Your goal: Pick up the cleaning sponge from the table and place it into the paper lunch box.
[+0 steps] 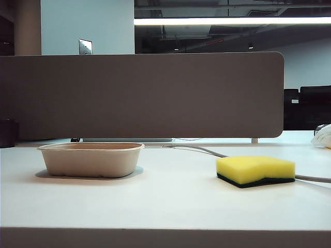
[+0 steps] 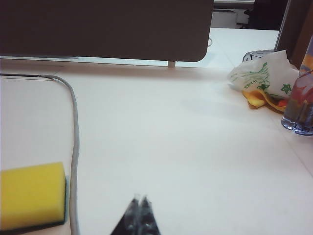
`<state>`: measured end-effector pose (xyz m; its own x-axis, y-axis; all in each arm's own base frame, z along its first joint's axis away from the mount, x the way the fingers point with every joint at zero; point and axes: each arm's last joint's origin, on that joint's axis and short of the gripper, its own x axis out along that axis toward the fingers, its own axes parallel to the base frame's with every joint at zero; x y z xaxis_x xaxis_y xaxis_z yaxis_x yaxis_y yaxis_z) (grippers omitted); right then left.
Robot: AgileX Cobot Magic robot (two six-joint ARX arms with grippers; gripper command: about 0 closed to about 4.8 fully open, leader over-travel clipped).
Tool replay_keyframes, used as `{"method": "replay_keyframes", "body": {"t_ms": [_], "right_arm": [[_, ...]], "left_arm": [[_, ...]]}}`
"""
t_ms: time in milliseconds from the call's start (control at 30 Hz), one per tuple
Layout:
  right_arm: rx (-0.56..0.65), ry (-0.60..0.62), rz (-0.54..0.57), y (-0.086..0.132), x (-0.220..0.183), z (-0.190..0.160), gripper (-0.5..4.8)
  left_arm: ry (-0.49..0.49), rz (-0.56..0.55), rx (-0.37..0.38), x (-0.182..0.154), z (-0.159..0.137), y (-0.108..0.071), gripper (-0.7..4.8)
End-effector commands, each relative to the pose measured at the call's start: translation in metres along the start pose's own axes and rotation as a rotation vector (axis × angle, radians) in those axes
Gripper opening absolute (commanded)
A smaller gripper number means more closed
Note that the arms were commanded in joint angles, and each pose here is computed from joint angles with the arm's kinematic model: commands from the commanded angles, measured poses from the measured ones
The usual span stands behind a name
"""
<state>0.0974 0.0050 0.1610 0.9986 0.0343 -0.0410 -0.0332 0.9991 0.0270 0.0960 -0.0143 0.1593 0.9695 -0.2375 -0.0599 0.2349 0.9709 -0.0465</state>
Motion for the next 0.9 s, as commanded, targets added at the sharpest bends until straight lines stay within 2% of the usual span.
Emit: {"method": "replay_keyframes", "body": {"t_ms": [33, 333, 500, 600, 666, 766, 899], "right_arm": [[-0.002, -0.026, 0.004, 0.000, 0.000, 0.004, -0.05], [0.002, -0.026, 0.006, 0.000, 0.000, 0.004, -0.05], [0.165, -0.019, 0.105, 0.003, -0.001, 0.004, -0.05], [0.282, -0.005, 0.198, 0.006, -0.002, 0.007, -0.05], [0.317, 0.001, 0.272, 0.008, -0.003, 0.011, -0.05], [0.452, 0.036, 0.367, 0.011, -0.010, 0.029, -0.06], [0.450, 0.025, 0.392, 0.012, -0.022, 0.061, -0.06]], "left_arm": [[-0.010, -0.004, 0.002, 0.000, 0.001, 0.000, -0.05], [-0.009, -0.020, 0.003, 0.000, 0.001, -0.002, -0.05], [0.024, -0.142, 0.009, 0.002, -0.001, -0.014, -0.06], [0.063, -0.236, 0.015, 0.003, -0.005, -0.023, -0.05], [0.087, -0.295, 0.020, 0.003, -0.007, -0.029, -0.05], [0.128, -0.363, 0.028, 0.003, -0.010, -0.036, -0.05], [0.177, -0.386, 0.035, 0.005, -0.014, -0.039, -0.05]]}}
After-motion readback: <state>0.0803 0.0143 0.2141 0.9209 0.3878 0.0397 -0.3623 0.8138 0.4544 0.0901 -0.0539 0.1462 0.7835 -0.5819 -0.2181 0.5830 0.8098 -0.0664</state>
